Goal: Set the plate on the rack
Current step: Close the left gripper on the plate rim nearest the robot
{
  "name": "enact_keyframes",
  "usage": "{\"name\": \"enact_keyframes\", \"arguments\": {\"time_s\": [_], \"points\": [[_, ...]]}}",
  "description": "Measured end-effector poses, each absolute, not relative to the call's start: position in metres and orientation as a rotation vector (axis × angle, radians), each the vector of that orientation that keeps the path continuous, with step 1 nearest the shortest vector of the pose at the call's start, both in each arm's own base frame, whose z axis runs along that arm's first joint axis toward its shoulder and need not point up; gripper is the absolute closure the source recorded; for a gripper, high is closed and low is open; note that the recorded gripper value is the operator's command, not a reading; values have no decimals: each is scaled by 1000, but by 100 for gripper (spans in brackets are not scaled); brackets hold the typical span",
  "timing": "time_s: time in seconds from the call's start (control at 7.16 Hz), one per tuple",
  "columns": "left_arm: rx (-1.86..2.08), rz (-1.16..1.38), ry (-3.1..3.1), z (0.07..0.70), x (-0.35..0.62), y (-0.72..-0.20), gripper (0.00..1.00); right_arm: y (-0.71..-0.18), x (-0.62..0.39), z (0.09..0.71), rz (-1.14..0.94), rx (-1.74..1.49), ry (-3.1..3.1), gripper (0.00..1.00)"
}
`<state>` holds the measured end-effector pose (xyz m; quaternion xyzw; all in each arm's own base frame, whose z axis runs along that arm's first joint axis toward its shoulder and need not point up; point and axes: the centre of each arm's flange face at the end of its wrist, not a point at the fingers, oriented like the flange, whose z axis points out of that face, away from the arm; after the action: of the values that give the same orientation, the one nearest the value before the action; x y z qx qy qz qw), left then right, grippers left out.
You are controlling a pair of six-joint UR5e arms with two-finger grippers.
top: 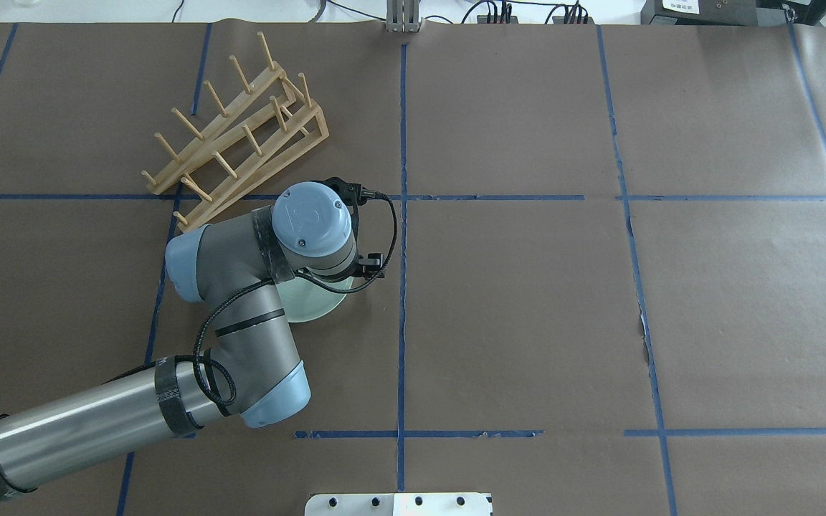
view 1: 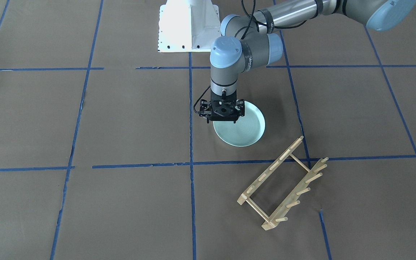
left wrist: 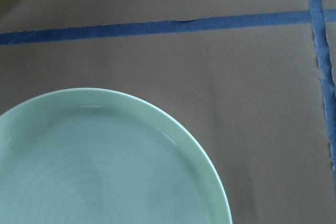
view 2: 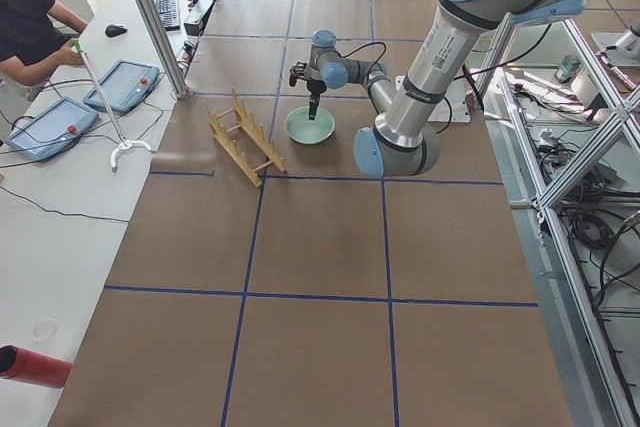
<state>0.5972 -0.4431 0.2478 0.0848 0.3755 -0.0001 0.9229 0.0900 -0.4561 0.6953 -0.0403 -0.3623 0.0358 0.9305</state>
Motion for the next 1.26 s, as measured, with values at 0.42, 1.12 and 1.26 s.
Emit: {"name": "enact_keyframes", "arguments": {"time_s": [0.42,1.12,1.26], "points": [[174,4,781,241,600,-441,38,-456,90,695,73,-83,-742,0],[175,4,785,239,601,-440,75,-456,90,695,74,-83,-742,0],[175,5,786,239,601,-439,79,-456,90,695,74,-83,-742,0]]}}
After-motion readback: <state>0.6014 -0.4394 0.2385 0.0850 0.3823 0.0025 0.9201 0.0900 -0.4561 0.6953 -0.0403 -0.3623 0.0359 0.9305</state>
